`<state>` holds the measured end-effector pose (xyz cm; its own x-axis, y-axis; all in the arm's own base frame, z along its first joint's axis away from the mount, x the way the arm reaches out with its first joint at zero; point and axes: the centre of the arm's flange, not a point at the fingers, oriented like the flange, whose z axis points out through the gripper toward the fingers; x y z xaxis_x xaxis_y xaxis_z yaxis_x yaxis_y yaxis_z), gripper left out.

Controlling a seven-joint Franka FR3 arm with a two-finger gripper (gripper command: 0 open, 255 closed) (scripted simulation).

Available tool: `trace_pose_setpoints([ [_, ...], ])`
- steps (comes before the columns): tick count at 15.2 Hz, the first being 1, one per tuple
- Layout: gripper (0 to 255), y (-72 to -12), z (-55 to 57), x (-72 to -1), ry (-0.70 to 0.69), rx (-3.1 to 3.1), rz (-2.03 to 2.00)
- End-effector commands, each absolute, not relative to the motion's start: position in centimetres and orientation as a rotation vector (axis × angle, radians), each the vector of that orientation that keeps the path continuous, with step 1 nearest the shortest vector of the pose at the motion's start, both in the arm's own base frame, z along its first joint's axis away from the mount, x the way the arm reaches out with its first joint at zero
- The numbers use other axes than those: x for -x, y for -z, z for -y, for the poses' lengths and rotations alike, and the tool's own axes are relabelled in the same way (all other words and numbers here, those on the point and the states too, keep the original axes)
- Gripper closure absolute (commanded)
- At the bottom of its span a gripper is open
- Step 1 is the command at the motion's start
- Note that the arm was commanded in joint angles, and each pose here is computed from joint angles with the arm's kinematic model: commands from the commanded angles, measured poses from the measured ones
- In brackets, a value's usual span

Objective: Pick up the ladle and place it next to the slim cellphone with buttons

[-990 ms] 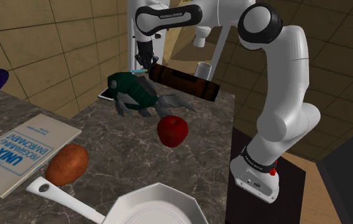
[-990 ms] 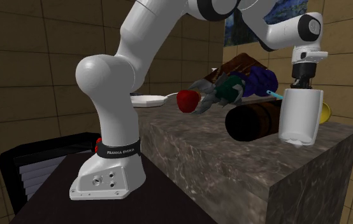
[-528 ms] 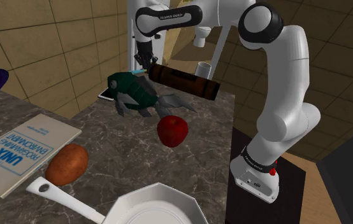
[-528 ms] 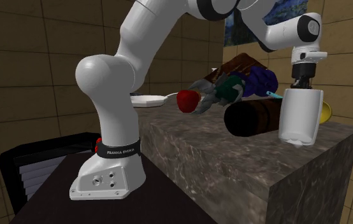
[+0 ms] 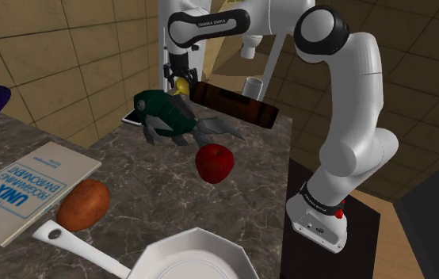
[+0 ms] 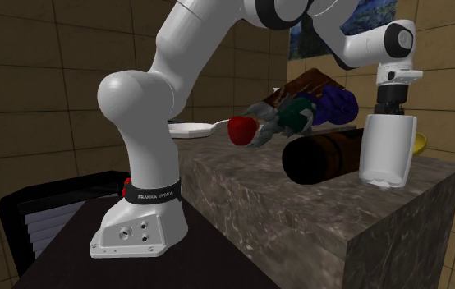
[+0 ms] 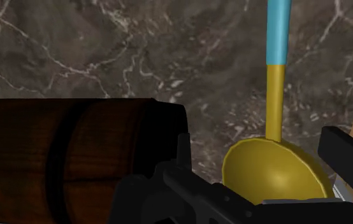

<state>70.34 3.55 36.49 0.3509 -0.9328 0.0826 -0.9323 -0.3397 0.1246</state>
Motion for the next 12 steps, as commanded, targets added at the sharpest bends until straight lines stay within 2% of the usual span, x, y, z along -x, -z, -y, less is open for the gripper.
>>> trace_pose_setpoints([
  [1,0,-36.9,-3.5,-69.9,0.040,-2.430,1.699],
  [4,0,-40.5,-3.9,-70.4,0.040,-2.430,1.699],
  [12,0,-40.5,-3.9,-70.4,0.040,-2.430,1.699],
])
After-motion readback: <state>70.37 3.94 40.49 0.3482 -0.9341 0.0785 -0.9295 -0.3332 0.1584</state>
